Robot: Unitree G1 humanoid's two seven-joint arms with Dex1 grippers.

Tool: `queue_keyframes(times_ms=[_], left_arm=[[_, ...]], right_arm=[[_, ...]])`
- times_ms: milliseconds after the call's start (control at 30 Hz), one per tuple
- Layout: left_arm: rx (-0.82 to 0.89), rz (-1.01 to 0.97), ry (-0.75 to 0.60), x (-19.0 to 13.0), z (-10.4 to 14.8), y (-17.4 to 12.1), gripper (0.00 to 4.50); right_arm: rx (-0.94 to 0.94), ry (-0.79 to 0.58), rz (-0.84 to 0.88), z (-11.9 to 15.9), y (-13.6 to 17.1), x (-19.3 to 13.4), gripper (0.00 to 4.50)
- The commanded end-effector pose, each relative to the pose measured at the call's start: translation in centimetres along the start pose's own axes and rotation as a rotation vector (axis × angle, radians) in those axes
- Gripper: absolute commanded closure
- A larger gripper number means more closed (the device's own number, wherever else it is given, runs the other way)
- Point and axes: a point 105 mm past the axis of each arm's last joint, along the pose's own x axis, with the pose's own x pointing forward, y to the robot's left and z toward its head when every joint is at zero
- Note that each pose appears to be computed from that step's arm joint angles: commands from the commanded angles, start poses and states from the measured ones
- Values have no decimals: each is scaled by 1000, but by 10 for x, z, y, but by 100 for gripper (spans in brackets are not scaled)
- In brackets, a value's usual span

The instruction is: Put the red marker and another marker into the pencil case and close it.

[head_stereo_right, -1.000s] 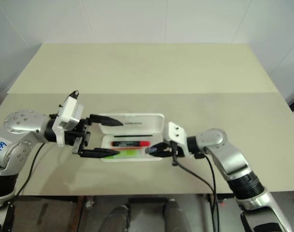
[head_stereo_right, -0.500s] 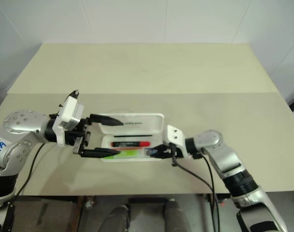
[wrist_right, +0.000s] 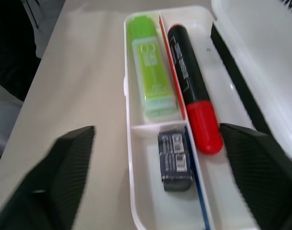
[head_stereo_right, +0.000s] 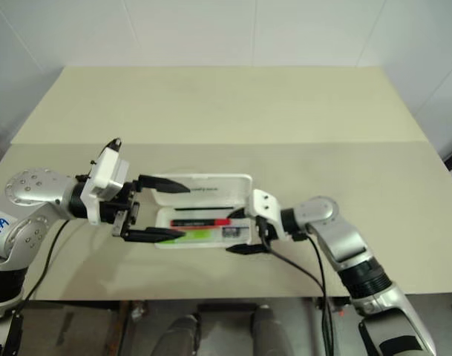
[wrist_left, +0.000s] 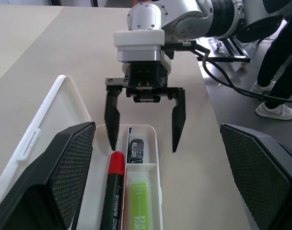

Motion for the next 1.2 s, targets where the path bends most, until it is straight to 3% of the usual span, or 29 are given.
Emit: queue_keyframes(times_ms=[33, 367, 567, 767, 1033, 1200], left_arm=[[36, 7, -25, -3, 9, 0, 0], [42, 18, -25, -6, 11, 4, 0], [37, 56, -21, -15, 10, 6, 0], [33, 78, -21, -22, 8, 7, 0], [18, 103, -38, -26, 3, 12, 0], [12, 140, -51, -32, 0, 24, 0]], right_arm=[[-58, -59, -14, 23, -2, -6, 4], [-23, -48, 30, 34, 14, -34, 4], [-4, 2, -48, 30, 16, -69, 211], [-47, -74, -165, 49, 7, -98, 438], [-16, -290, -242, 79, 11, -122, 444], [-45, -342, -280, 91, 12, -114, 444]])
